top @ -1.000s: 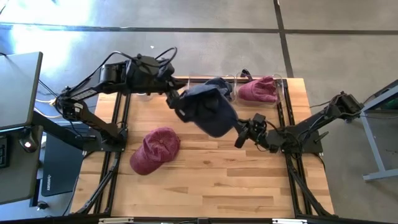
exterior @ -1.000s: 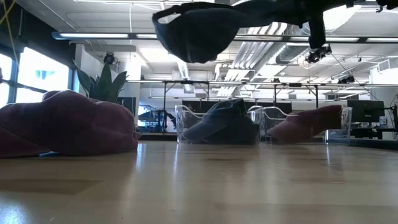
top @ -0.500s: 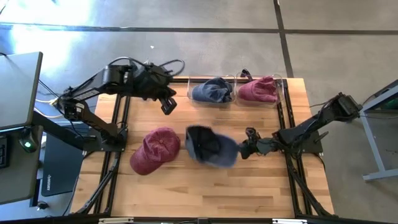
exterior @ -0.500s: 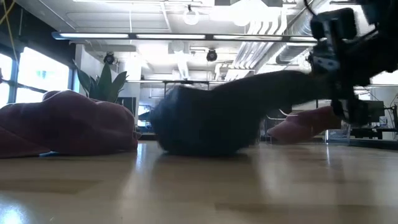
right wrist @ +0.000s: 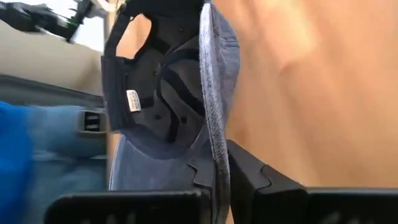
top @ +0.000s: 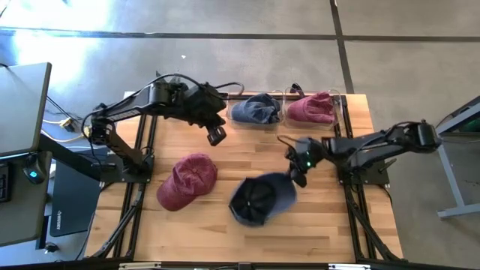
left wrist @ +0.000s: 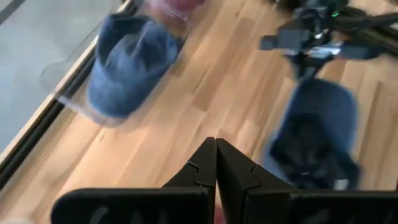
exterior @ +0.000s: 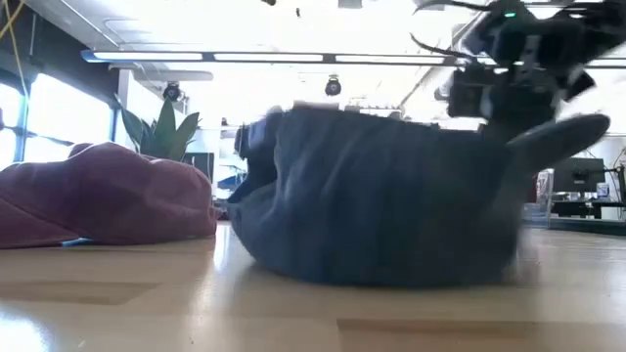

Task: Pick & Place hat
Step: Put the dark blue cap into the left transparent bin

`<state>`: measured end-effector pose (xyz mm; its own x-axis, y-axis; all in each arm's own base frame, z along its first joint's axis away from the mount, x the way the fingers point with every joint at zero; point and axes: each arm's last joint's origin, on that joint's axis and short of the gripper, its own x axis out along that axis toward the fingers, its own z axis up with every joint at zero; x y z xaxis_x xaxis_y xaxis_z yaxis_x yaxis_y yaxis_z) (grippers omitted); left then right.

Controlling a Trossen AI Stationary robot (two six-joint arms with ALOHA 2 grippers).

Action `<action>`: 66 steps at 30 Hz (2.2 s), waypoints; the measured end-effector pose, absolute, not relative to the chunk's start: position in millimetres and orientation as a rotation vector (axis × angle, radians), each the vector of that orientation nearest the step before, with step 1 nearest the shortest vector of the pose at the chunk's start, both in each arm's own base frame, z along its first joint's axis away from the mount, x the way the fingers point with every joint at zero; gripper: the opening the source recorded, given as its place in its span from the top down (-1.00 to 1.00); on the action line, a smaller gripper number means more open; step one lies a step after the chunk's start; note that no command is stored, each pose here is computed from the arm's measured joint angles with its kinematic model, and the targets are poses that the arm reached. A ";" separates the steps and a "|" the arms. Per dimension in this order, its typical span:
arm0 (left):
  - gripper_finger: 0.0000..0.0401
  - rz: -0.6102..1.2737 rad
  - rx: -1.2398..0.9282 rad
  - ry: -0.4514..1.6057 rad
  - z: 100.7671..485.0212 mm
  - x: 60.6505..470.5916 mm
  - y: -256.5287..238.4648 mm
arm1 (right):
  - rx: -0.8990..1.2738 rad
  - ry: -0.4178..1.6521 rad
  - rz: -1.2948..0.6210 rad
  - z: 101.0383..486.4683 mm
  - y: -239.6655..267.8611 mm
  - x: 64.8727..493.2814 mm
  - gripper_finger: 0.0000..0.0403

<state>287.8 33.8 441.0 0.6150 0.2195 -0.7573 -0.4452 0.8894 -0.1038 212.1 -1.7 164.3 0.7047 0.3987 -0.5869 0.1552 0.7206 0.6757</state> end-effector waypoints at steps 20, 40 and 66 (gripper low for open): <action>1.00 0.315 -0.260 0.918 427.4 299.0 21.2 | 0.494 0.970 0.407 245.8 15.3 241.8 0.20; 1.00 0.165 -0.326 1.057 376.6 313.5 16.9 | 0.464 0.917 -0.616 166.3 13.9 197.3 0.92; 1.00 0.029 -0.358 0.835 269.2 368.2 17.4 | 0.270 0.707 0.277 175.8 61.9 271.6 0.33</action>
<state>368.2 17.4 269.2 0.6743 -0.1139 -0.7297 -0.1647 0.9400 -0.2989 271.6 61.9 175.8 0.7268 0.3378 -0.5980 -0.1572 0.9294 0.3339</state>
